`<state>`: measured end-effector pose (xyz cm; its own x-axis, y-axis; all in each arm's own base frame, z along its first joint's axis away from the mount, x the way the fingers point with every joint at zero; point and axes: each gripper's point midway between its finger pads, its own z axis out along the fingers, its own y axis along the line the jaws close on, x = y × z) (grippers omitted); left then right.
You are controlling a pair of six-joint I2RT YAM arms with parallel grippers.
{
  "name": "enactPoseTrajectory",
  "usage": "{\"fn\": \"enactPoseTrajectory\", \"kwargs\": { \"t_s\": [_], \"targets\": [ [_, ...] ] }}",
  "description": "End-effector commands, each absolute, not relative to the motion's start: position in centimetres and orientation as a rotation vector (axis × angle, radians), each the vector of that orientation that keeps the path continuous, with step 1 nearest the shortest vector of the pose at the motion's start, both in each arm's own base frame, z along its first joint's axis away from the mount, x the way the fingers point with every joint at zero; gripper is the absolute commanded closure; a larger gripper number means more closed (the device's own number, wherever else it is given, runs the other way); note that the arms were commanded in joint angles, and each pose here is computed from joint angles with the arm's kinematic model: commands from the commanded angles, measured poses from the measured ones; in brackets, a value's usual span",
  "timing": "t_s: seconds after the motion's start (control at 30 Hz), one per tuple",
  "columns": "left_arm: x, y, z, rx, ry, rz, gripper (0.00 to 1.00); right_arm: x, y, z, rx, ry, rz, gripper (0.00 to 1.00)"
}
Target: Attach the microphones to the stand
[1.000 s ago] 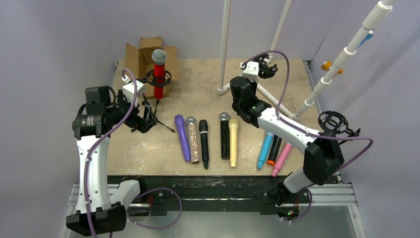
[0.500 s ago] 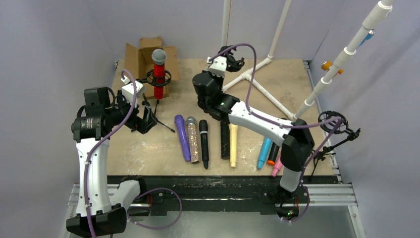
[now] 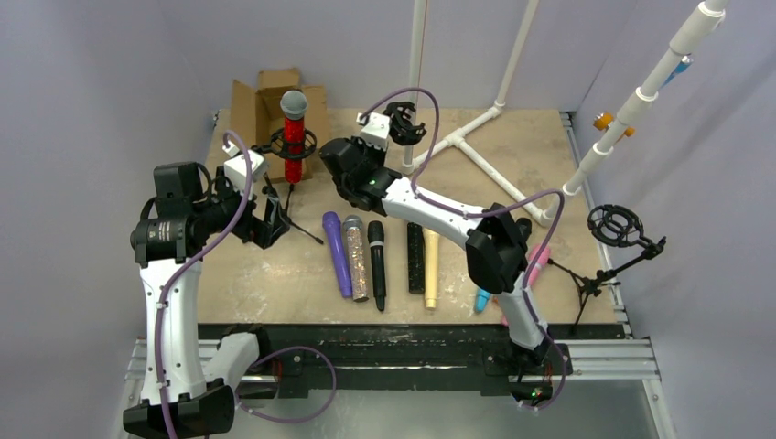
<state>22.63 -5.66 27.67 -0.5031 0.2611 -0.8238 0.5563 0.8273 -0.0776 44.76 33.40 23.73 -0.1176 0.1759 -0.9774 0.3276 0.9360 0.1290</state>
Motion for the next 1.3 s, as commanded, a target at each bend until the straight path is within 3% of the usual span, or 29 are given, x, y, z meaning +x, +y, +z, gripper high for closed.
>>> {"fn": "enactPoseTrajectory", "kwargs": {
  "t_s": [0.0, 0.3, 0.53, 0.77, 1.0, 1.27],
  "targets": [
    [22.4, -6.0, 27.9, 0.611, 2.100, -0.436, 0.00, 44.6, 32.6, 25.6, 0.556, 1.627, -0.080, 1.00],
    [22.4, -6.0, 27.8, 0.607, 2.099, -0.441, 0.00, 45.2, 34.9, 21.4, 0.543, 1.751, -0.085, 1.00],
    [22.4, -6.1, 27.8, 0.604, 2.099, -0.446, 0.00, 44.6, 35.9, 20.5, 0.501, 1.797, -0.061, 0.56],
    [22.2, -6.2, 27.9, 0.597, 2.098, -0.454, 0.00, 43.8, 35.6, 22.4, 0.471, 1.785, -0.046, 0.31],
    [22.2, -6.1, 27.8, 0.579, 2.109, -0.448, 0.00, 40.1, 36.5, 25.5, 0.307, 1.812, 0.007, 0.25],
    [21.6, -6.0, 28.0, 0.561, 2.122, -0.448, 0.00, 32.1, 33.8, 24.3, 0.084, 1.958, 0.073, 0.23]
  ]
}}
